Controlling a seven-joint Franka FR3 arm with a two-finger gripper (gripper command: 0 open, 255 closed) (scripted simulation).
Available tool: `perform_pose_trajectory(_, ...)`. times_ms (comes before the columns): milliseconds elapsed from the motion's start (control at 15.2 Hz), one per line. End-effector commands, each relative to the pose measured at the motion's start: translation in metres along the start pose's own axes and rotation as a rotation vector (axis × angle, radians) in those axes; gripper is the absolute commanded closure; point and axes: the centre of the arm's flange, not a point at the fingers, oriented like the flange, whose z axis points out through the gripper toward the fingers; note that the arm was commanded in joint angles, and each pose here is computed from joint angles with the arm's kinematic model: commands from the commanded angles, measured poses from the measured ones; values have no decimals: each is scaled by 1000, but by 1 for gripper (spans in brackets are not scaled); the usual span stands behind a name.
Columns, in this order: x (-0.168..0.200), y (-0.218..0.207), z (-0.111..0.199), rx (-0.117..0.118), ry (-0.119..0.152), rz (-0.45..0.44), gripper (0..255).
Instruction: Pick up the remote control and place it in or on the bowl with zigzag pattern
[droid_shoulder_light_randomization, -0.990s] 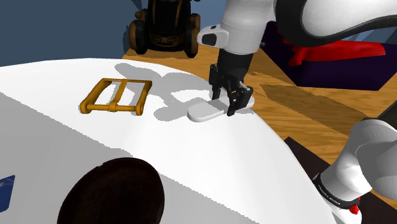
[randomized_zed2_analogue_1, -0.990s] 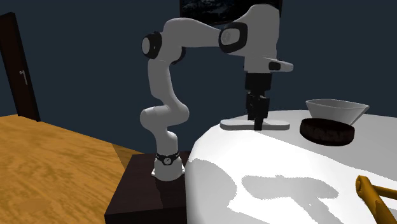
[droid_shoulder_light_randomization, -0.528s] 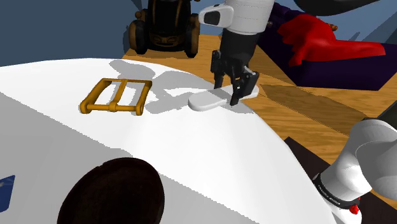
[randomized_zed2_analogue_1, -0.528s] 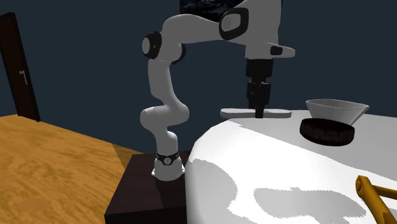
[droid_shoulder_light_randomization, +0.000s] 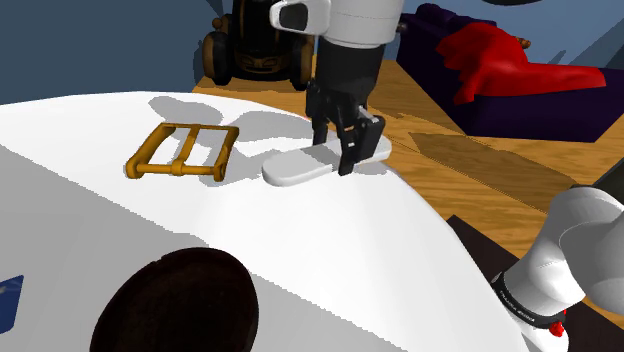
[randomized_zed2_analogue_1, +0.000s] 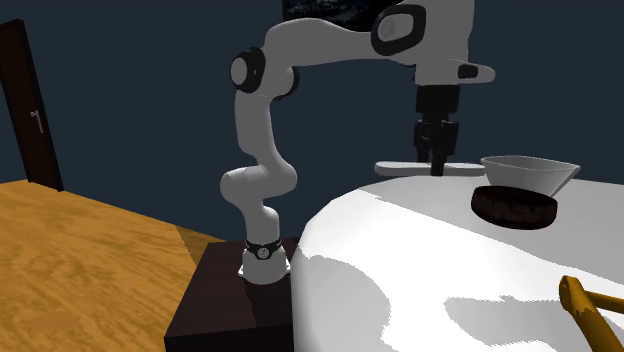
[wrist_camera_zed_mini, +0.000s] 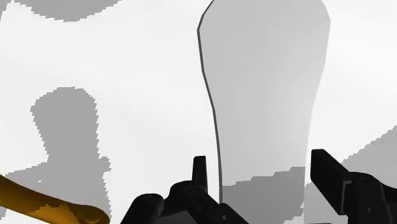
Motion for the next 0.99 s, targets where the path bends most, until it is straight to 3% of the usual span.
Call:
perform_pose_trajectory(0,25,-12,-1,0,1,1,255)
perform_pose_trajectory(924,200,-71,-7,0,1,1,255)
